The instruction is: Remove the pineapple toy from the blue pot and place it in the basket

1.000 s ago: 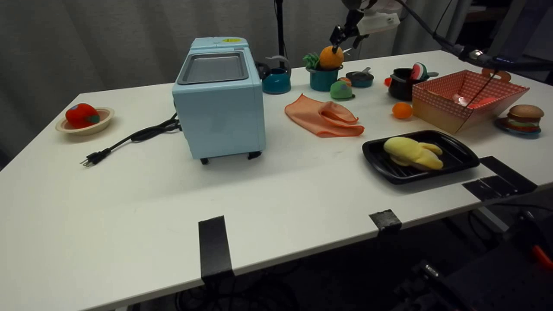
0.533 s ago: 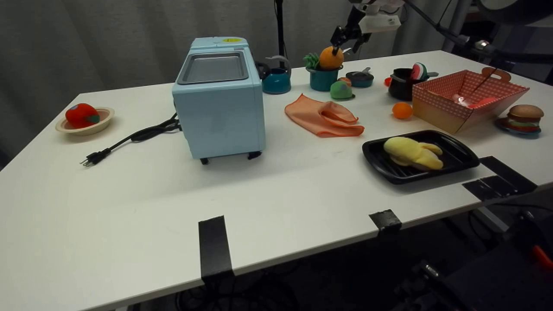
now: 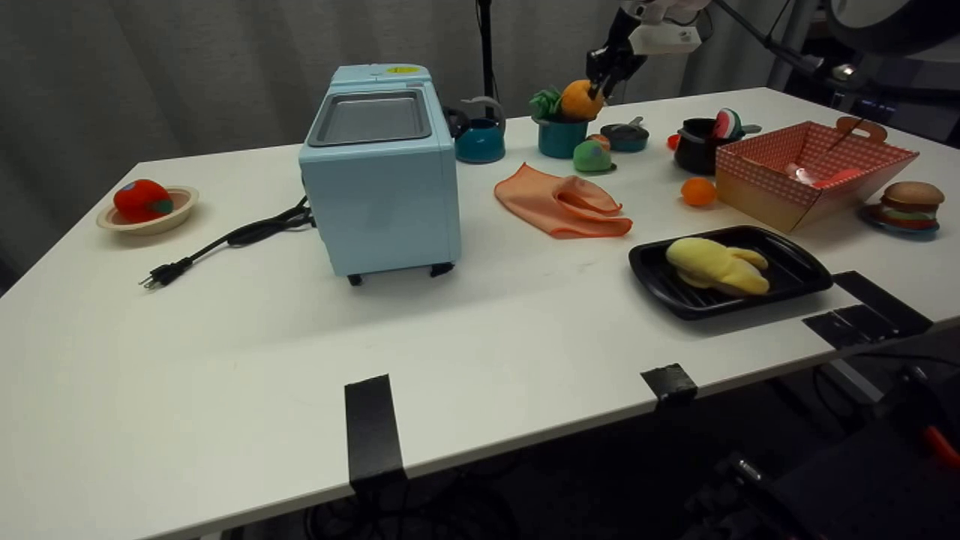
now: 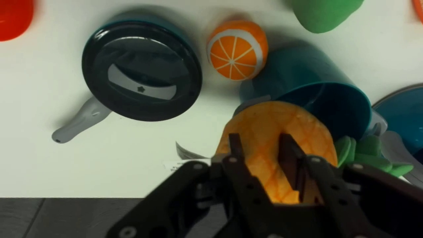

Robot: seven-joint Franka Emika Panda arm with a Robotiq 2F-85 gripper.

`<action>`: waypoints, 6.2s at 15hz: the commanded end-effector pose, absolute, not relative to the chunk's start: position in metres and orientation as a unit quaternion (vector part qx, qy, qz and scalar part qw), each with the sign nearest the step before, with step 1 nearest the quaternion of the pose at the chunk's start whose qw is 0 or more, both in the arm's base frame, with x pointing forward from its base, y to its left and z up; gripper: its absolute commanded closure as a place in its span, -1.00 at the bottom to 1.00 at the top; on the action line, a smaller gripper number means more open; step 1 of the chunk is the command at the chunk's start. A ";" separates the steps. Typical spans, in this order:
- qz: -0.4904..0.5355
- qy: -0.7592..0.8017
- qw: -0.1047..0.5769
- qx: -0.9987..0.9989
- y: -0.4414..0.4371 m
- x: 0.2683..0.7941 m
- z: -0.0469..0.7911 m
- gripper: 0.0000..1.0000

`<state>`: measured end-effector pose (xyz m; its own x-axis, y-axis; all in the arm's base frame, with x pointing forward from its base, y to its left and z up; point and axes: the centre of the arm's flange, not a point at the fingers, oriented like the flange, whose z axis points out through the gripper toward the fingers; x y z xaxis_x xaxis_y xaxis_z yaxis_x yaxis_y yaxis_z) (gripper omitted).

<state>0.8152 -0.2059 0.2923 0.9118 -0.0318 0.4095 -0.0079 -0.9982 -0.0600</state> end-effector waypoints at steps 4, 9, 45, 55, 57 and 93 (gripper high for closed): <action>-0.222 0.011 0.043 -0.974 -0.248 0.880 0.299 1.00; -0.228 0.019 0.043 -0.972 -0.260 0.878 0.300 0.98; -0.031 0.038 0.048 -0.998 -0.241 0.653 0.474 0.98; 0.098 0.062 -0.008 -0.993 -0.281 0.614 0.451 0.98; 0.123 0.069 -0.019 -0.990 -0.290 0.605 0.449 0.98; 0.113 0.117 -0.076 -0.984 -0.341 0.571 0.446 -1.00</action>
